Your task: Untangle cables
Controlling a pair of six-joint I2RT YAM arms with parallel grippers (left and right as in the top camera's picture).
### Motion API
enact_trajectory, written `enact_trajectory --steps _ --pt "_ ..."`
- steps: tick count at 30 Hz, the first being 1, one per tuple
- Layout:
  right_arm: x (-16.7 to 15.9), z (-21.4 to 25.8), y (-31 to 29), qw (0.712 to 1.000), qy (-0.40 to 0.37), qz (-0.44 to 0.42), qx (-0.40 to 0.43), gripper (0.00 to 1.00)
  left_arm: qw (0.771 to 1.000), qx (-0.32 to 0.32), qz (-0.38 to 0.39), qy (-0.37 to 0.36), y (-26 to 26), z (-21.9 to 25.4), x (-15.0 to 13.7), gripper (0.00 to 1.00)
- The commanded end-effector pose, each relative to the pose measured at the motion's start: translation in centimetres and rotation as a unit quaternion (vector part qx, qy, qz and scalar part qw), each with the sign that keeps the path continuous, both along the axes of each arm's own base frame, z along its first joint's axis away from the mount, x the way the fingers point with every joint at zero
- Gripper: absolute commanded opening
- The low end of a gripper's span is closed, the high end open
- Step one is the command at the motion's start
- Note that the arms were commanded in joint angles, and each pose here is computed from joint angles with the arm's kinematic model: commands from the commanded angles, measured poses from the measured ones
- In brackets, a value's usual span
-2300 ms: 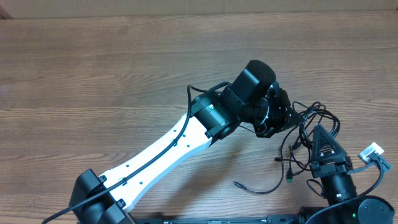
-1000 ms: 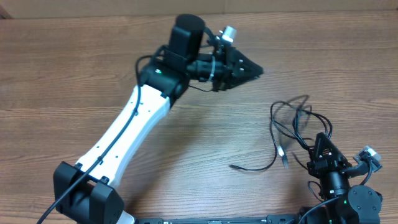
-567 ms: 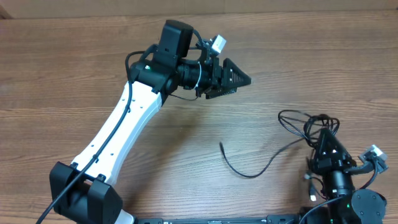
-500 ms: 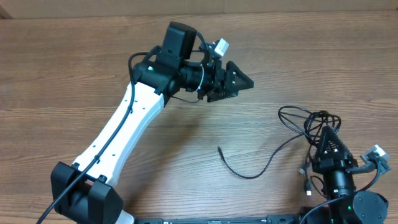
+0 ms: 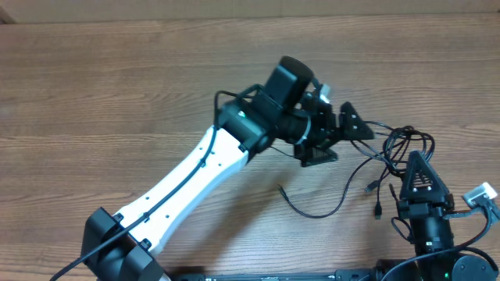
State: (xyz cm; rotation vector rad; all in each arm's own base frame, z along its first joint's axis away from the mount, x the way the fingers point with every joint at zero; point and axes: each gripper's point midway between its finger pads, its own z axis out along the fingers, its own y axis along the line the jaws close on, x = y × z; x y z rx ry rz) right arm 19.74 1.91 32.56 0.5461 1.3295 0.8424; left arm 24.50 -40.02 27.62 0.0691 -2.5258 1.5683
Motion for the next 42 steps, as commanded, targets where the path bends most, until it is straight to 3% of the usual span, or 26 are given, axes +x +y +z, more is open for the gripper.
enact_trajectory --steps 1,5,6,7,9,17,28,35,37,39,40,41,42 --pt "-0.3 0.2 1.5 0.999 -0.005 0.046 -0.001 0.04 0.999 -0.005 0.043 -0.002 -1.3 1.6 -0.2 0.95" --pt "-0.3 -0.2 1.7 0.999 0.002 0.05 -0.001 0.04 0.999 -0.024 0.044 -0.017 -2.0 2.5 -0.1 0.59" --pt "-0.2 -0.4 1.7 0.999 0.007 0.052 -0.001 0.04 0.998 -0.025 0.047 -0.018 -1.9 2.6 0.1 0.36" --pt "-0.2 -0.5 1.8 0.998 0.01 0.054 -0.001 0.04 0.998 -0.026 0.048 -0.018 -1.8 2.6 0.3 0.2" --pt "-0.2 -0.9 2.0 0.998 0.017 0.061 -0.002 0.04 0.998 -0.026 0.052 -0.018 -1.6 2.6 0.6 0.04" --pt "0.1 -3.1 1.5 0.997 0.06 0.043 -0.011 0.04 0.997 -0.039 0.068 -0.01 0.4 3.1 3.1 0.04" --pt "0.3 -3.9 0.8 0.995 0.068 0.017 -0.069 0.04 0.992 -0.103 0.064 0.036 7.7 5.3 7.7 0.04" --pt "0.3 -3.8 0.8 0.995 0.066 0.016 -0.076 0.04 0.99 -0.123 0.049 -0.041 10.3 5.8 9.3 0.12" --pt "0.3 -3.8 0.8 0.995 0.066 0.016 -0.076 0.04 0.988 -0.125 0.045 -0.072 10.9 5.8 9.7 0.21" --pt "0.3 -3.8 0.8 0.995 0.066 0.016 -0.076 0.04 0.985 -0.124 0.042 -0.114 11.5 5.8 10.3 0.47" --pt "0.3 -3.7 0.8 0.995 0.064 0.016 -0.076 0.04 0.981 -0.122 0.038 -0.145 11.8 5.7 10.6 0.75" --pt "0.3 -3.7 0.8 0.995 0.063 0.016 -0.076 0.04 0.978 -0.122 0.033 -0.167 11.9 5.7 10.8 0.95" --pt "0.3 -3.6 0.8 0.995 0.061 0.015 -0.076 0.04 0.975 -0.122 0.029 -0.181 12.0 5.7 10.8 1.0"
